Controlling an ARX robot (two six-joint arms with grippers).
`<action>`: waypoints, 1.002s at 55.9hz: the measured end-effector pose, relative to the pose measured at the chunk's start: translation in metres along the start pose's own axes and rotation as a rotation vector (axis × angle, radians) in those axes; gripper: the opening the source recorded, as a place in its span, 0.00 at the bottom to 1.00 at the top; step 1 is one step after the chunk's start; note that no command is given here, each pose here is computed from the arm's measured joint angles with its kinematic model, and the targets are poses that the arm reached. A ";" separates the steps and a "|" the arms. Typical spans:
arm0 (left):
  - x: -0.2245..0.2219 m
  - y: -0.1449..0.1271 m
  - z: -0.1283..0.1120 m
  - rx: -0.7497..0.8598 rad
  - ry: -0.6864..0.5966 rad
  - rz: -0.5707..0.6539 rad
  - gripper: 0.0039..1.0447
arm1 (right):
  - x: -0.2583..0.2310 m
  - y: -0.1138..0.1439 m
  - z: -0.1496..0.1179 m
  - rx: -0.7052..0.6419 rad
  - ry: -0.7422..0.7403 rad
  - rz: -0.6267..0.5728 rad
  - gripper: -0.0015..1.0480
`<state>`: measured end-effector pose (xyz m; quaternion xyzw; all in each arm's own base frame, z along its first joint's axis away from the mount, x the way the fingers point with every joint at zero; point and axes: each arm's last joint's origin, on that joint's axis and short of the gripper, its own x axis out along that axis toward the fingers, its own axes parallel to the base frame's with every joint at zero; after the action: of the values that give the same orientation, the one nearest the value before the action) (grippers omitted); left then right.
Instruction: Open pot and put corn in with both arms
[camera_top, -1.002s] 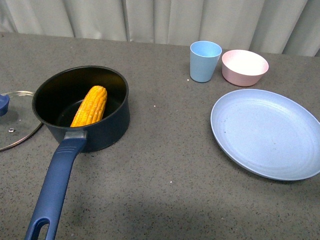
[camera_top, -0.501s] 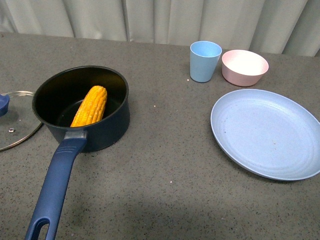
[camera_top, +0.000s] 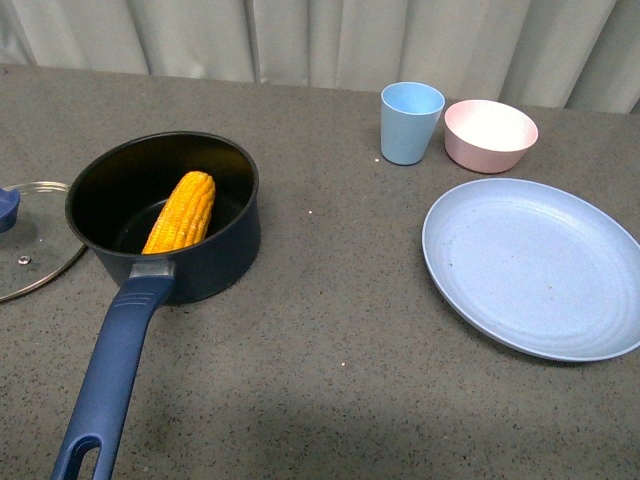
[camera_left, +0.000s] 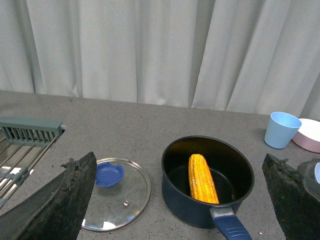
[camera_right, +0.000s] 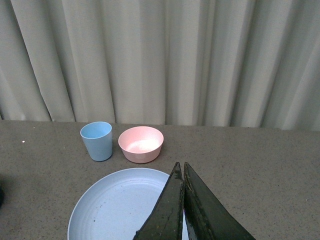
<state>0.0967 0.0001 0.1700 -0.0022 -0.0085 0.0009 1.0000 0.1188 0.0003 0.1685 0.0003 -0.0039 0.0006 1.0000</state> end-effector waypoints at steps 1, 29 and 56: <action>0.000 0.000 0.000 0.000 0.000 0.000 0.94 | -0.001 0.000 0.000 0.000 0.000 0.000 0.01; 0.000 0.000 0.000 0.000 0.000 0.000 0.94 | -0.018 0.000 -0.005 0.000 0.034 0.003 0.01; 0.000 0.000 0.000 0.000 0.000 0.000 0.94 | -0.021 0.000 -0.003 -0.001 0.005 0.003 0.40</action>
<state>0.0967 0.0001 0.1700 -0.0022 -0.0085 0.0009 1.0000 0.0976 0.0003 0.1653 -0.0003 -0.0016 0.0019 1.0000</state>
